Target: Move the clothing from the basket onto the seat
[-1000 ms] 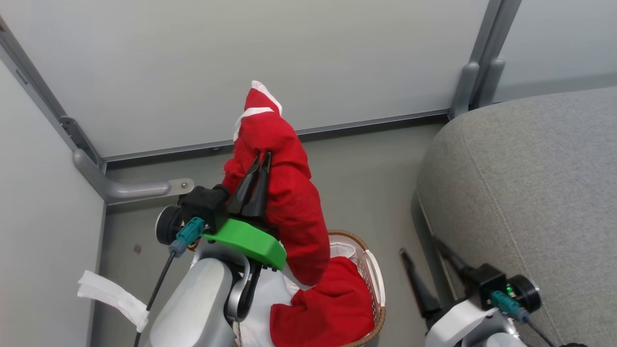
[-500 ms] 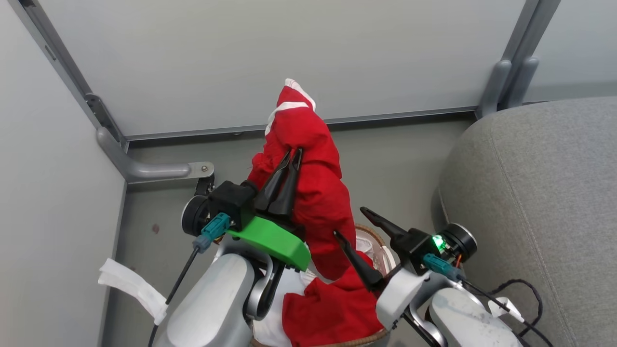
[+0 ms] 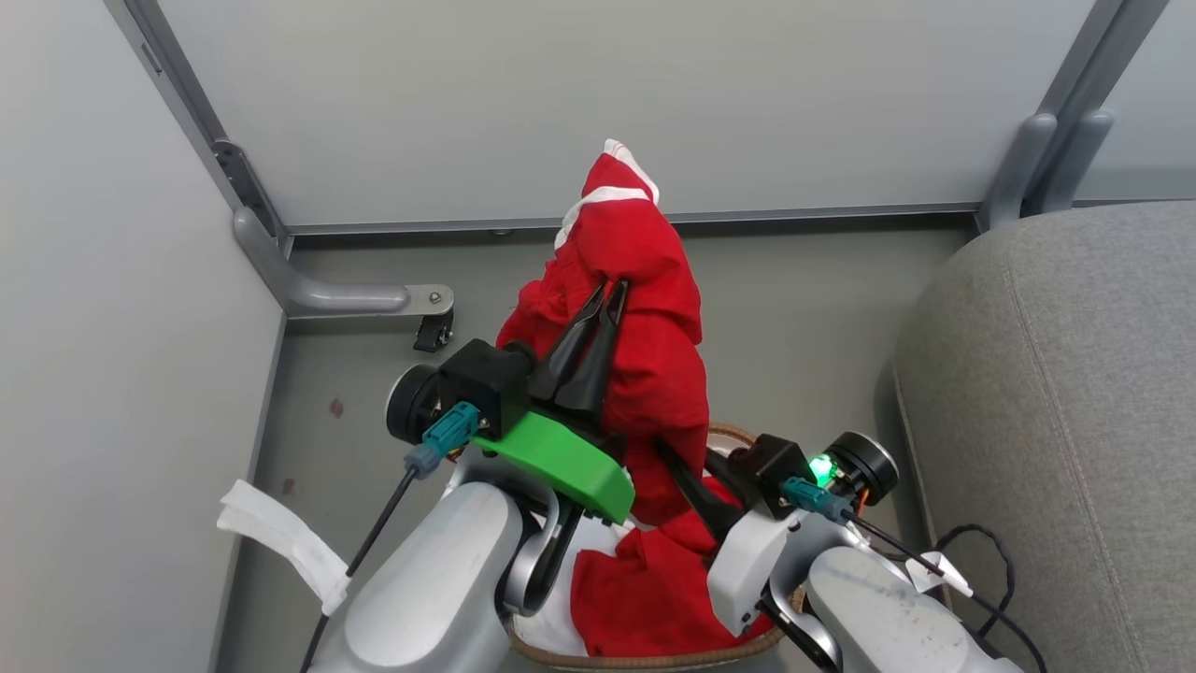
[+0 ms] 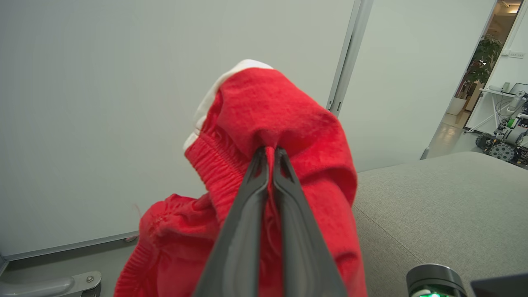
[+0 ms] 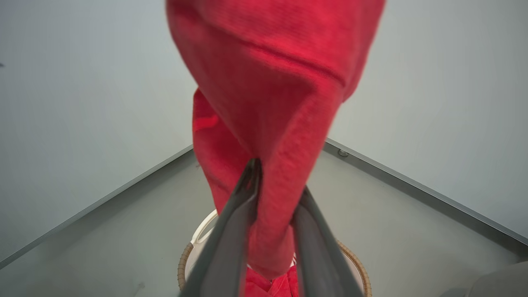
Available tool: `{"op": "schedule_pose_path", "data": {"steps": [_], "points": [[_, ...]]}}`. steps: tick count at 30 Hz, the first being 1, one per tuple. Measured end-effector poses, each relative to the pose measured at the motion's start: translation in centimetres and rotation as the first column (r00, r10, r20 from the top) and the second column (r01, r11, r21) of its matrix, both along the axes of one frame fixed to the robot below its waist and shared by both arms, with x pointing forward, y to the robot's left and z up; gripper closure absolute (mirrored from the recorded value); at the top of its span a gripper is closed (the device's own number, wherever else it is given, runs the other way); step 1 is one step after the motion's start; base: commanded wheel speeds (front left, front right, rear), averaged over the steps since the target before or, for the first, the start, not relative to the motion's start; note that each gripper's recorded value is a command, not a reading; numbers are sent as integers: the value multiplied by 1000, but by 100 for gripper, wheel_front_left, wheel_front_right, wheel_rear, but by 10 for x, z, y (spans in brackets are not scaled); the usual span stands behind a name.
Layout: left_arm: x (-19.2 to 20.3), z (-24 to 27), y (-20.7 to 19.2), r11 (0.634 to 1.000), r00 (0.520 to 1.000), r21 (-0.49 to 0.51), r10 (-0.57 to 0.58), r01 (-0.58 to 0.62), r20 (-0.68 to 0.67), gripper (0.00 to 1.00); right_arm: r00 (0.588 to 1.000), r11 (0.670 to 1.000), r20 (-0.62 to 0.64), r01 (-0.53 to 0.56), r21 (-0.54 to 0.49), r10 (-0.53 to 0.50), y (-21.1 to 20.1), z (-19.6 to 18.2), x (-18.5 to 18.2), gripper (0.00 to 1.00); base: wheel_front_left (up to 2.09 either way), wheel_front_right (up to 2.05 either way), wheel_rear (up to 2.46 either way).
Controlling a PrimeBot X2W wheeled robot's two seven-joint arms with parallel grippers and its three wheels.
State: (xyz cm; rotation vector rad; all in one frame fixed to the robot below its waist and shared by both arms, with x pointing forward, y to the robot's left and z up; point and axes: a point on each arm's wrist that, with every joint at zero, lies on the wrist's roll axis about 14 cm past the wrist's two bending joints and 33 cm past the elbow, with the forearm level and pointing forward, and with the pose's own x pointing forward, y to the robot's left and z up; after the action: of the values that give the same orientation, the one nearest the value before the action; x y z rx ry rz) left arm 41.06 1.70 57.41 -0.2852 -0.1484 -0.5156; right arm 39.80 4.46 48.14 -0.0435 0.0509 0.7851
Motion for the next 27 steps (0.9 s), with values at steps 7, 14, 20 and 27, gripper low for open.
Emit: {"op": "schedule_pose_path", "data": {"steps": [7, 14, 20, 27], "points": [[2, -2, 4, 1000, 1000, -2, 19, -19, -10, 100, 997, 999, -72, 31, 16, -29, -7, -16, -5, 100, 0, 0, 0], [1, -6, 2, 1000, 1000, -3, 16, -16, -21, 100, 987, 996, -132, 88, 8, -87, -24, -35, -14, 100, 0, 0, 0], [0, -10, 0, 1000, 999, -11, 16, -16, -34, 57, 982, 985, -95, 167, 49, -162, -46, -20, -6, 100, 0, 0, 0], [0, -22, -4, 1000, 999, 25, 15, -14, -51, 0, 965, 951, 3, 259, 170, -264, -74, 25, 3, 100, 0, 0, 0]]}}
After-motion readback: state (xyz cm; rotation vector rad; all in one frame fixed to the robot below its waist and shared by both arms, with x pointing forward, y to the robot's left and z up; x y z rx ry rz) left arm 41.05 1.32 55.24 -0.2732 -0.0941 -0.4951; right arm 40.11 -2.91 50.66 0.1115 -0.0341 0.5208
